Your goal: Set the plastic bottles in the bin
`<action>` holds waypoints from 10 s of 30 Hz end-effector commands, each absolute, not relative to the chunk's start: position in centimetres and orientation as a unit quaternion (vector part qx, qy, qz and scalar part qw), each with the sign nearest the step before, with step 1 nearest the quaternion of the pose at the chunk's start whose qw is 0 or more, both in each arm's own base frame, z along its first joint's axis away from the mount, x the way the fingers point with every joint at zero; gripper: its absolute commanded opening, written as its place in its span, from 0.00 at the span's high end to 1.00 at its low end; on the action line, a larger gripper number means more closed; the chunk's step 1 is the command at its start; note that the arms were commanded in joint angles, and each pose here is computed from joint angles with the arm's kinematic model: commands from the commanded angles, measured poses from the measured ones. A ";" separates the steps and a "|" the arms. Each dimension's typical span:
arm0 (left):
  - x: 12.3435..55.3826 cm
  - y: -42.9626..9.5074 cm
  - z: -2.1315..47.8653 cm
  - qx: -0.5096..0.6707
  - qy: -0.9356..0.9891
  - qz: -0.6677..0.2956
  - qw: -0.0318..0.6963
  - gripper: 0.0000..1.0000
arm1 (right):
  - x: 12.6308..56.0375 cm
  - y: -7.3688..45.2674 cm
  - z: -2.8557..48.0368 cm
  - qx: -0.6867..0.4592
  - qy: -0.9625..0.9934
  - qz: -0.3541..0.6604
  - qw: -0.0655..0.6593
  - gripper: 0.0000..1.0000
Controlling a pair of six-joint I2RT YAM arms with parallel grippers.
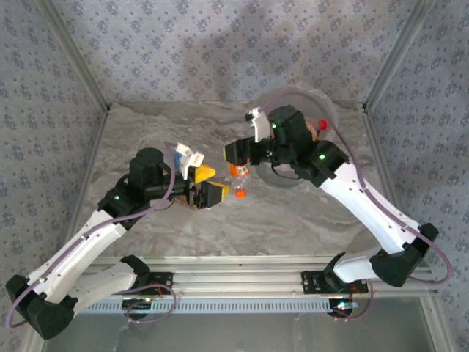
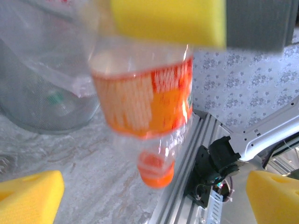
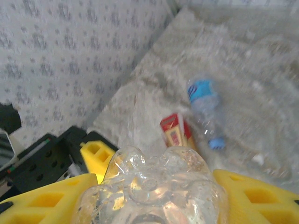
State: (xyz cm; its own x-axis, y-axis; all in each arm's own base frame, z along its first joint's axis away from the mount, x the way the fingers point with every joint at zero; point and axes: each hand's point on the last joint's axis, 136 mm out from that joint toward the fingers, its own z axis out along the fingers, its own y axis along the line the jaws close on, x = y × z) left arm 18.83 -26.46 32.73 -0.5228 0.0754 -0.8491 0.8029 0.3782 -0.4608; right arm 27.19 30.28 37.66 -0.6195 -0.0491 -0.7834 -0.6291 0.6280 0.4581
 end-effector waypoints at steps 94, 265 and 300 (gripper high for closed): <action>22.2 -26.2 29.8 0.370 0.757 -0.339 0.418 0.00 | 47.7 9.8 36.4 0.113 0.824 0.088 0.548 0.19; 28.9 -25.4 31.5 -0.050 0.832 -0.479 0.274 0.13 | 24.1 34.5 29.7 -0.222 0.826 0.461 0.234 0.42; 22.3 -24.7 35.6 0.315 0.726 -0.433 0.430 0.00 | 34.7 13.3 39.3 0.061 0.848 0.258 0.459 0.47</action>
